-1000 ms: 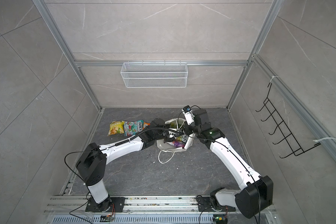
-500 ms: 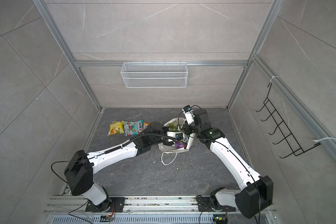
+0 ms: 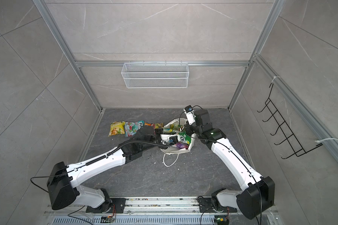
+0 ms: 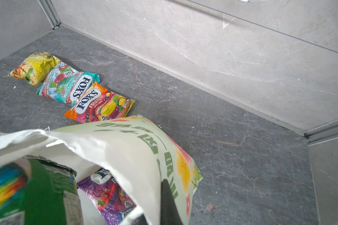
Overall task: Take the snacks out of the paper bag
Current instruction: Pick up the snack from the paper bag, then place the snack at the middle-left of the table.
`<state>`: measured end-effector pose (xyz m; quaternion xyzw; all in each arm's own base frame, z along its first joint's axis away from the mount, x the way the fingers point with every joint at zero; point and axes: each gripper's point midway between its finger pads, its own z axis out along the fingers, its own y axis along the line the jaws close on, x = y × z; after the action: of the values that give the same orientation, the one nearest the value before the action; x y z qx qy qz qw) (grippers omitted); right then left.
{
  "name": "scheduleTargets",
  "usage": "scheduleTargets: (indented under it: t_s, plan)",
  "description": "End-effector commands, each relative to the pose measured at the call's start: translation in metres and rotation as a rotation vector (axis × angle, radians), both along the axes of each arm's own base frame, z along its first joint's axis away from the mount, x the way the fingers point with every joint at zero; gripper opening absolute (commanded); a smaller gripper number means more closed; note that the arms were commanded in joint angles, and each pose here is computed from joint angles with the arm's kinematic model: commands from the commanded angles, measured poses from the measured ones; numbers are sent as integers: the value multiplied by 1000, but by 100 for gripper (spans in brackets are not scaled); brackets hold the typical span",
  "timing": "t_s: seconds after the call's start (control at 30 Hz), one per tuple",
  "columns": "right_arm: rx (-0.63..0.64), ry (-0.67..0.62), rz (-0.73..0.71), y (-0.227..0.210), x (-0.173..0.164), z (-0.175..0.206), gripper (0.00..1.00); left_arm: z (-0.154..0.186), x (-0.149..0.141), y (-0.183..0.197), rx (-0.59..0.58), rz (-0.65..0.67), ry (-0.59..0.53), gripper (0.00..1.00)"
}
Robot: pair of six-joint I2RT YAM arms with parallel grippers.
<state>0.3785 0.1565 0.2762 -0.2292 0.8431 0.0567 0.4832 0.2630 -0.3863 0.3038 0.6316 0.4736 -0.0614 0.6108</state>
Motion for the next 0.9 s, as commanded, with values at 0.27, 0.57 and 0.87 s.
scheduleTargets:
  t_s: [0.27,0.57,0.87]
  plan:
    - [40,-88,-29,-2,9,27,0,85,-21,27,-235,19,6,0]
    - [36,-103,-36,-4,8,30,0,98,-37,58,-307,40,57,0]
    - [38,-105,-44,-4,12,30,0,100,-20,129,-464,195,156,0]
